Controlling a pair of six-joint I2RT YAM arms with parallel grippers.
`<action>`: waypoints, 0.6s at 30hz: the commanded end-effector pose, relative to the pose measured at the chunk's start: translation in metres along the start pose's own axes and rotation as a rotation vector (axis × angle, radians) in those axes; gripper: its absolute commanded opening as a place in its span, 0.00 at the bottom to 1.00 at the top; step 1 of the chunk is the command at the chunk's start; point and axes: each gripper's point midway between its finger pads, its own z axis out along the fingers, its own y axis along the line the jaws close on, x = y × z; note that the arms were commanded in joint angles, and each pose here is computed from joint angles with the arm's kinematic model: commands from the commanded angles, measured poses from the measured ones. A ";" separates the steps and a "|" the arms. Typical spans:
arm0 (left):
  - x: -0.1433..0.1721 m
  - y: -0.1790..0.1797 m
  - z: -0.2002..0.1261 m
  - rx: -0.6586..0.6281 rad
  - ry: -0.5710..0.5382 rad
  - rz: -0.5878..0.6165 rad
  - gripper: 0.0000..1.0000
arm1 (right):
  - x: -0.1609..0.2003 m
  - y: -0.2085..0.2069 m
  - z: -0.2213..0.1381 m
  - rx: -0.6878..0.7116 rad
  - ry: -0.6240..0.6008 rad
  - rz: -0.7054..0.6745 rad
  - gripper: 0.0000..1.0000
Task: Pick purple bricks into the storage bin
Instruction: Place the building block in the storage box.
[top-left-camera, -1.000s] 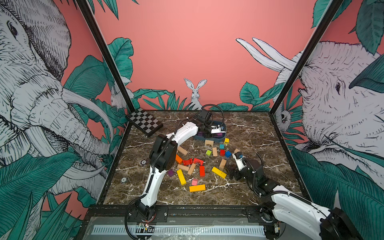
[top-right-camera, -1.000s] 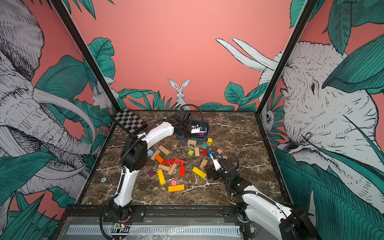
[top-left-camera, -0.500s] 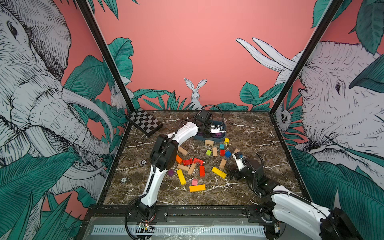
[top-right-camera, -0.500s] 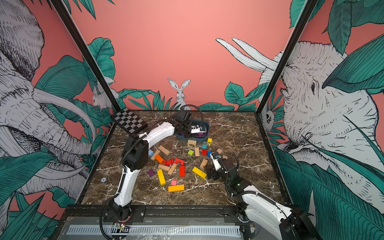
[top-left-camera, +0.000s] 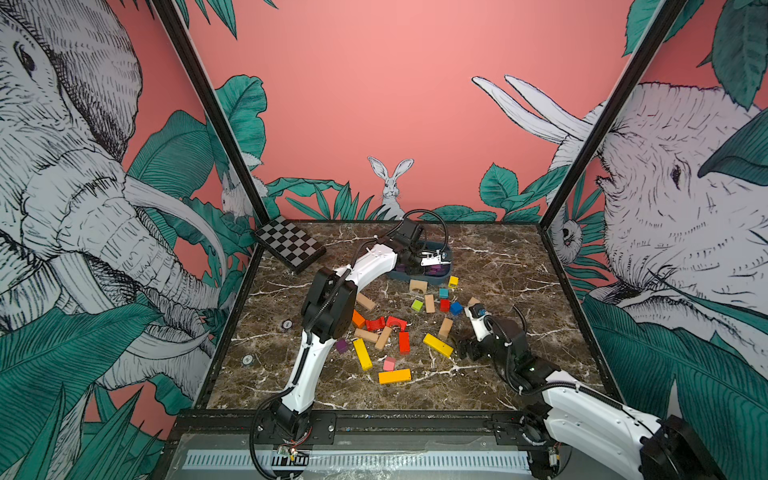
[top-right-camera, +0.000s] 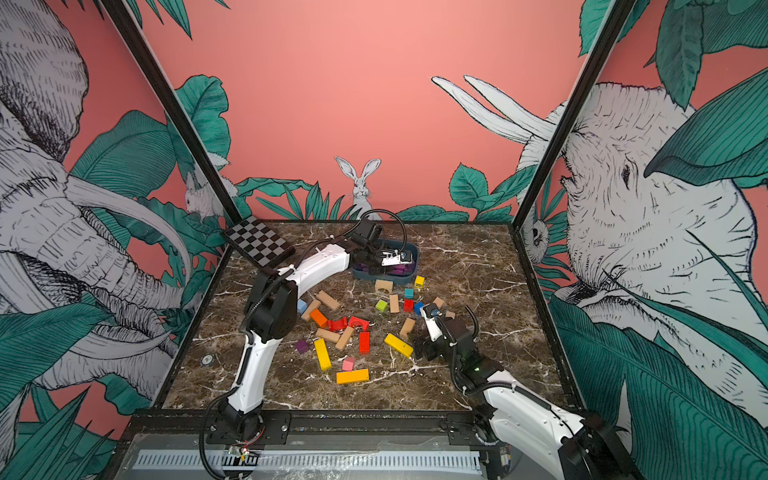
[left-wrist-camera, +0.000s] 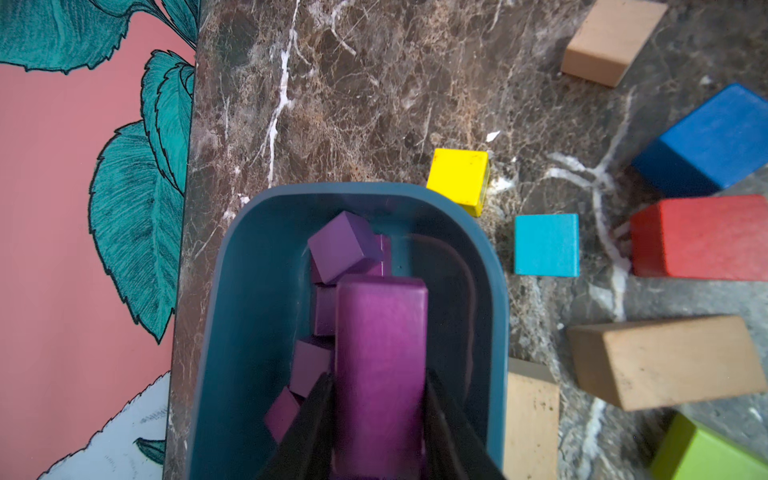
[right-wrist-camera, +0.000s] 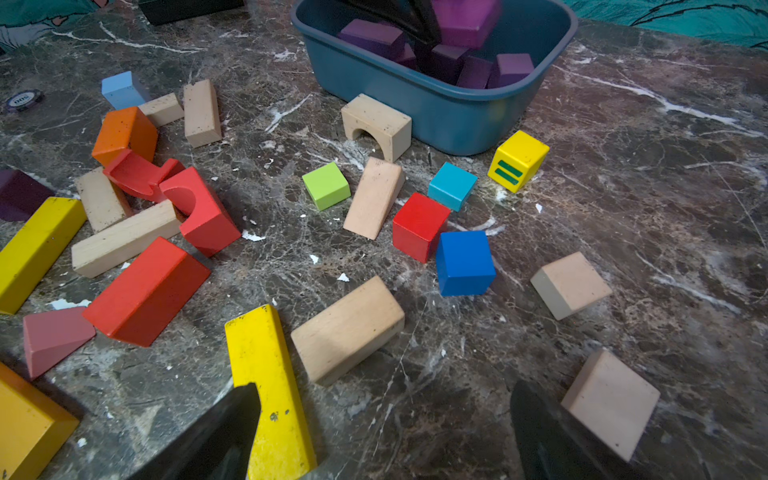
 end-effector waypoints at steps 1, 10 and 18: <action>-0.014 0.011 -0.006 -0.032 -0.028 0.037 0.40 | -0.003 -0.001 0.000 0.002 -0.024 -0.007 0.96; -0.025 0.023 -0.016 -0.076 -0.055 0.012 0.41 | -0.002 0.000 0.001 -0.002 -0.020 -0.008 0.96; -0.041 0.048 -0.084 -0.264 -0.058 -0.127 0.39 | -0.004 0.001 -0.001 -0.009 -0.033 -0.011 0.96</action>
